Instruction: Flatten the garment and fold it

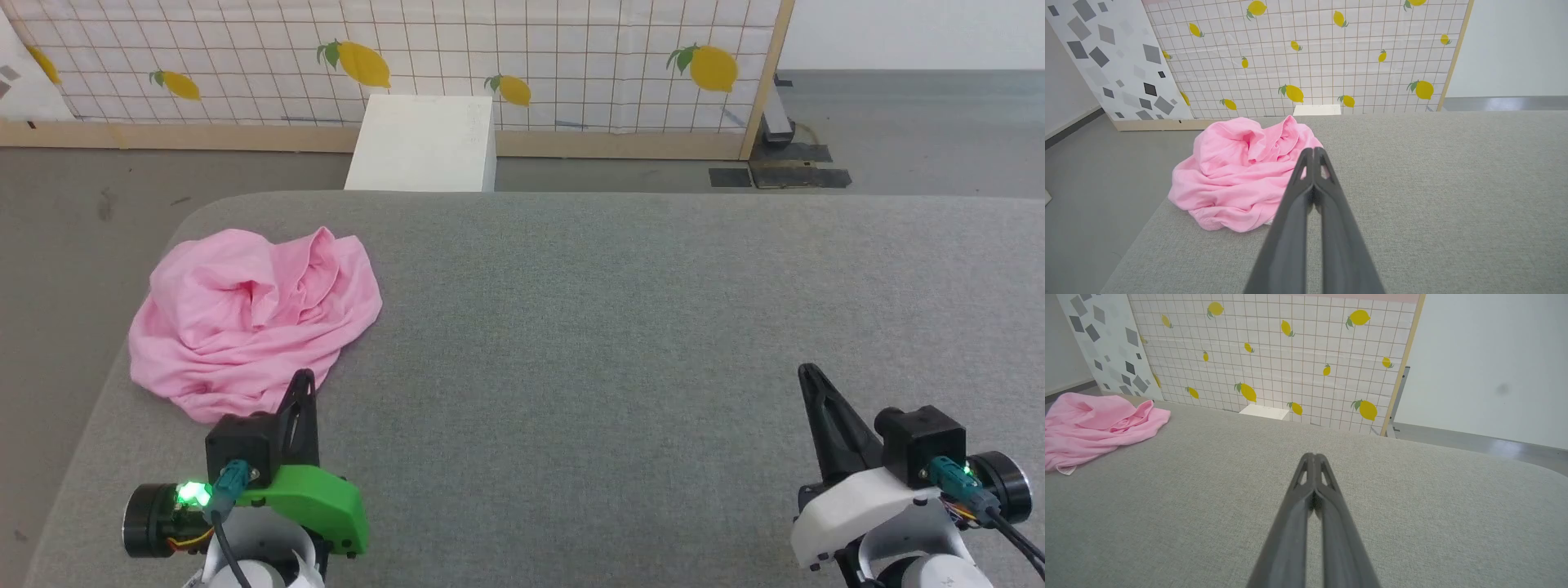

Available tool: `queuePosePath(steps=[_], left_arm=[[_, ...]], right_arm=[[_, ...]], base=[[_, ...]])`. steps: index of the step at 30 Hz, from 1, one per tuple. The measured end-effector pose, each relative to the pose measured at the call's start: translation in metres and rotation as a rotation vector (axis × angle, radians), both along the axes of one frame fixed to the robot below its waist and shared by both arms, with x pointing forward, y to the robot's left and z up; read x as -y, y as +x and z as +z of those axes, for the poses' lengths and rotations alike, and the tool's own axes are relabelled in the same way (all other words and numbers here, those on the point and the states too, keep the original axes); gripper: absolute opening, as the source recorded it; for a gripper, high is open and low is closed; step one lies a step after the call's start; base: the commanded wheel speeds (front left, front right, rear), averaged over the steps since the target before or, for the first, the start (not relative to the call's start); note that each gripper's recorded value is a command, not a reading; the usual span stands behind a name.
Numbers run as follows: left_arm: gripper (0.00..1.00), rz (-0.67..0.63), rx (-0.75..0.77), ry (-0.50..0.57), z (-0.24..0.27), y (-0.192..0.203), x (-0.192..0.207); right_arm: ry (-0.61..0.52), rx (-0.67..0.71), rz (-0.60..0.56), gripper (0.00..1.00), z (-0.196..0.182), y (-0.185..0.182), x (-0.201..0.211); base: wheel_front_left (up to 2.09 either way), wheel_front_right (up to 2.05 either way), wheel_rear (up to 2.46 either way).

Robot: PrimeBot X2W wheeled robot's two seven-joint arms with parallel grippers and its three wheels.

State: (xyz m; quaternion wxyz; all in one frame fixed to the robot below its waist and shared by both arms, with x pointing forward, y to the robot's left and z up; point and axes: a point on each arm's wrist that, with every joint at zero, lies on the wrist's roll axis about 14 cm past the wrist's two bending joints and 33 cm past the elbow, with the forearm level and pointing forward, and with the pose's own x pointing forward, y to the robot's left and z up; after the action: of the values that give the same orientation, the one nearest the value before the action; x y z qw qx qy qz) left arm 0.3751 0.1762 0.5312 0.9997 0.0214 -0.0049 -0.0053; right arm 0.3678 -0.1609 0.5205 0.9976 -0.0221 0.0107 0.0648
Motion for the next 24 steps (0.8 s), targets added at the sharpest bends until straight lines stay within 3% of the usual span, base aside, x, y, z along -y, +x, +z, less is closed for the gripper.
queuePosePath(steps=[8, 9, 10, 11, 12, 24], left_arm=[[0.0, 0.0, 0.0, 0.0, 0.0, 0.0, 0.0001], [1.0, 0.0, 0.0, 0.0, 0.0, 0.0, 0.0], [1.0, -0.001, 0.0, -0.001, 0.0, 0.0, 0.0002], [0.0, -0.002, 0.0, -0.001, 0.0, 0.0, 0.0006], [1.0, -0.003, 0.0, -0.001, 0.0, 0.0, 0.0008], [1.0, 0.009, 0.001, -0.014, -0.0021, -0.0036, -0.0013]], right_arm=[[0.0, 0.0, 0.0, 0.0, 0.0, 0.0, 0.0], [0.0, 0.0, 0.0, 1.0, 0.0, 0.0, 0.0], [0.0, -0.001, 0.0, 1.0, -0.0003, -0.0001, 0.0001], [0.0, -0.001, 0.0, 0.0, -0.0003, -0.0001, 0.0002], [0.0, -0.001, -0.001, 1.0, -0.0003, -0.0001, 0.0003], [0.002, 0.005, 0.011, 1.0, 0.0012, 0.0023, -0.0034]], base=[[0.0, 0.0, 0.0], [0.0, 0.0, 0.0], [0.0, 0.0, 0.0], [0.0, 0.0, 0.0], [0.0, 0.0, 0.0], [0.0, 0.0, 0.0]])
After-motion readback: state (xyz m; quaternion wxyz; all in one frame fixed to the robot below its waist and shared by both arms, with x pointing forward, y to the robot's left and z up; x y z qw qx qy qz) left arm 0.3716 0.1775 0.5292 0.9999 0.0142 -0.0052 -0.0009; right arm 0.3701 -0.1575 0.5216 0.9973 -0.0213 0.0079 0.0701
